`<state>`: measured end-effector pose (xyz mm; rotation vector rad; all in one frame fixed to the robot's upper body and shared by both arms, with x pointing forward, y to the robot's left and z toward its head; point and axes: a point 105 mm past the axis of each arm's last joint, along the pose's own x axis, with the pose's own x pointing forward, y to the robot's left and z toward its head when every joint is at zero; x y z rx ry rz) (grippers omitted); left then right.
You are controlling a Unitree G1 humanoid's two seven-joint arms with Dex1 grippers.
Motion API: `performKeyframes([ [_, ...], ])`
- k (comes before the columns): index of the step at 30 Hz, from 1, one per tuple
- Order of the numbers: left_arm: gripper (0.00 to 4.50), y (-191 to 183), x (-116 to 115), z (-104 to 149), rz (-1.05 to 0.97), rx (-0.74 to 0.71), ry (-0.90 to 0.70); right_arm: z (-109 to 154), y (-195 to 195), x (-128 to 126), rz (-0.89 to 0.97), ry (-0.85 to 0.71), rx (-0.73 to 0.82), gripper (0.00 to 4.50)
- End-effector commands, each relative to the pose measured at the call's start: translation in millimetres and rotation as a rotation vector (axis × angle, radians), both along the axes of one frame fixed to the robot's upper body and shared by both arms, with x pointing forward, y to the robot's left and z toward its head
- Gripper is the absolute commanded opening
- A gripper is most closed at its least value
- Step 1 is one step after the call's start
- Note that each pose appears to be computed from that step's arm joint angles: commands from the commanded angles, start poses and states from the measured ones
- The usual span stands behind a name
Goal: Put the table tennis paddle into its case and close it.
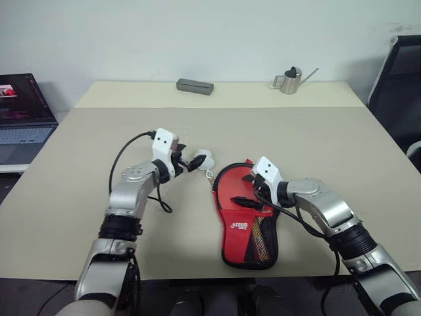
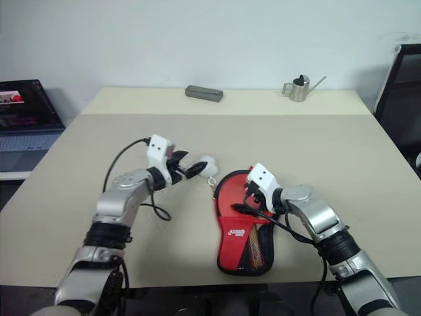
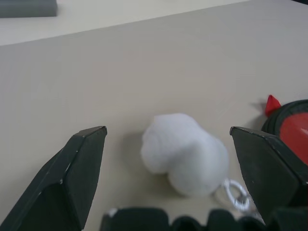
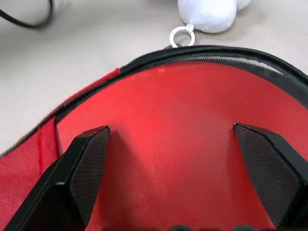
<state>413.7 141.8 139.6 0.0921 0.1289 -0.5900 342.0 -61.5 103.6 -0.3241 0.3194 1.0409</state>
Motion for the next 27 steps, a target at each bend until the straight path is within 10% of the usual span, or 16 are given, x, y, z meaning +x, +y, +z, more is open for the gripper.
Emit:
performKeyframes([
  [1,4.50,-6,10,6,0.003,0.009,-0.028,-1,1,-3,-0.006,0.002,0.007,4.48],
  [20,4.50,-24,10,-32,-0.117,-0.013,0.128,2,6,-3,-0.053,0.001,0.056,4.48],
  [27,2.59,-24,9,-31,-0.120,-0.033,0.118,3,5,0,-0.089,0.001,0.080,4.50],
])
